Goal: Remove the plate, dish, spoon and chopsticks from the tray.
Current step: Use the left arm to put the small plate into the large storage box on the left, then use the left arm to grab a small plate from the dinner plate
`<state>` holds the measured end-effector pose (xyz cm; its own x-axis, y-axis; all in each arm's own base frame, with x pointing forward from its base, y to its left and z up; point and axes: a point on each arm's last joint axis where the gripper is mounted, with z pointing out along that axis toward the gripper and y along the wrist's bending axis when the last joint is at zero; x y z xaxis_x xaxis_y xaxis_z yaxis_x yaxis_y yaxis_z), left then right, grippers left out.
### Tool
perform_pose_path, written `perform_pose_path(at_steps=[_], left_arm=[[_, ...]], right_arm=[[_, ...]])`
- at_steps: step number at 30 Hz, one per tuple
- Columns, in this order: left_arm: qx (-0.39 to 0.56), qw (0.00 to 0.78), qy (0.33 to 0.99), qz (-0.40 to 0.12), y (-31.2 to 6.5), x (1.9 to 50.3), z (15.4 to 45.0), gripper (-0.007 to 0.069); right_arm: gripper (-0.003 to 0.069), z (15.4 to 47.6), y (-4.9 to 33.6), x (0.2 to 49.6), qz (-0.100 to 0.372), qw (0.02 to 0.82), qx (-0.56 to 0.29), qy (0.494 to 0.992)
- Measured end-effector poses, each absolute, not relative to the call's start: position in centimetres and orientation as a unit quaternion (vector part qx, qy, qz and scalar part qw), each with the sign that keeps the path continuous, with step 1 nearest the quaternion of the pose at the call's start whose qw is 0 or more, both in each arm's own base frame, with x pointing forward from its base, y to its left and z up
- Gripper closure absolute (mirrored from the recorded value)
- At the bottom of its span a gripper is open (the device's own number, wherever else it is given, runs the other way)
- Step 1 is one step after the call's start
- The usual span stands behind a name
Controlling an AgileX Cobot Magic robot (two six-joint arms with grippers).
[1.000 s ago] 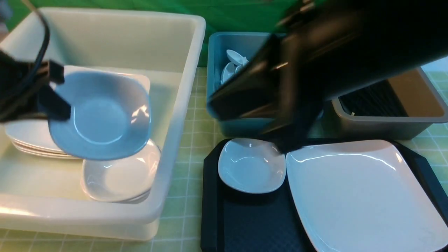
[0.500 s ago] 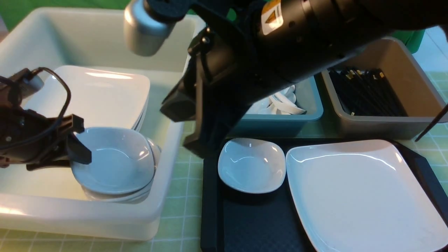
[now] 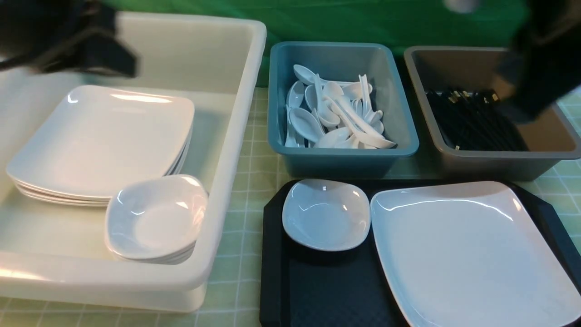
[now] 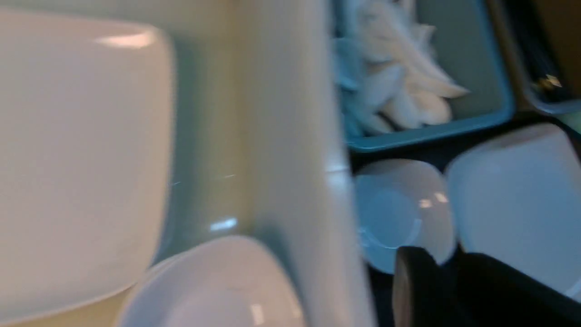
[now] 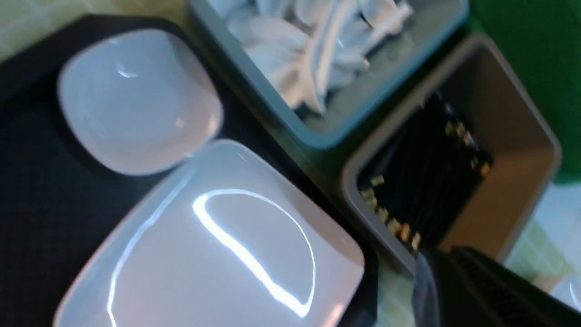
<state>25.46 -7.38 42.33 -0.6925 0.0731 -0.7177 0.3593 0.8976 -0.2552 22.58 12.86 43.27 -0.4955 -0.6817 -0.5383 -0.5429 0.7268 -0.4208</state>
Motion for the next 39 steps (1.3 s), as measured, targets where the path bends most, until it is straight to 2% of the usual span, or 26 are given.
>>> perform_pose_path(at_steps=[2, 5, 8, 11, 12, 13, 15, 19, 23, 27, 30, 33, 37, 39], left_arm=[[0.209, 0.365, 0.885, -0.2, -12.9, 25.2, 41.9, 0.0619], [0.319, 0.318, 0.88, -0.153, -18.2, 25.4, 38.4, 0.0615], [0.401, 0.268, 0.872, -0.086, -23.1, 26.0, 33.6, 0.0553], [0.457, 0.247, 0.854, -0.03, -26.7, 26.7, 29.0, 0.0433], [0.47, 0.246, 0.847, -0.015, -27.5, 26.9, 27.9, 0.0386], [0.473, 0.248, 0.845, -0.014, -27.7, 27.0, 27.7, 0.0376], [0.498, 0.243, 0.832, 0.015, -29.5, 27.7, 24.3, 0.0255], [0.508, 0.222, 0.831, 0.038, -30.7, 28.7, 20.0, 0.0127], [0.528, 0.215, 0.819, 0.063, -31.1, 29.4, 17.3, 0.0085], [0.53, 0.233, 0.812, 0.075, -31.3, 29.9, 16.8, 0.0083], [0.532, 0.242, 0.808, 0.075, -31.5, 30.1, 16.6, 0.0103], [0.532, 0.243, 0.808, 0.074, -31.7, 30.2, 16.3, 0.0203], [0.531, 0.234, 0.811, 0.075, -31.6, 30.1, 16.2, 0.0475], [0.535, 0.245, 0.804, 0.079, -31.7, 30.3, 17.0, 0.0561]], right_arm=[[0.0648, 41.8, 9.5, 22.8, -0.115, 0.344, -0.3, 0.882], [0.0648, 39.8, 6.5, 22.8, -0.116, 0.34, -0.239, 0.902], [0.0651, 37.4, 4.0, 22.3, -0.107, 0.319, -0.191, 0.922], [0.0651, 35.6, 2.4, 21.4, -0.087, 0.3, -0.153, 0.938], [0.0651, 35.4, 2.1, 21.1, -0.08, 0.299, -0.142, 0.94], [0.0651, 35.3, 2.0, 21.1, -0.081, 0.297, -0.141, 0.941], [0.0651, 35.4, 1.7, 20.6, -0.064, 0.313, -0.132, 0.938], [0.0651, 36.1, 1.9, 20.0, -0.043, 0.341, -0.131, 0.93], [0.0651, 36.3, 2.2, 19.9, -0.03, 0.354, -0.136, 0.925], [0.0651, 36.3, 2.4, 19.9, -0.018, 0.355, -0.136, 0.925], [0.0651, 36.3, 2.5, 19.9, -0.009, 0.355, -0.137, 0.925], [0.0651, 36.1, 3.0, 19.7, 0.015, 0.347, -0.16, 0.924], [0.0651, 36.0, 4.3, 19.1, 0.076, 0.327, -0.213, 0.918], [0.0651, 36.0, 5.2, 18.7, 0.117, 0.322, -0.249, 0.906]])
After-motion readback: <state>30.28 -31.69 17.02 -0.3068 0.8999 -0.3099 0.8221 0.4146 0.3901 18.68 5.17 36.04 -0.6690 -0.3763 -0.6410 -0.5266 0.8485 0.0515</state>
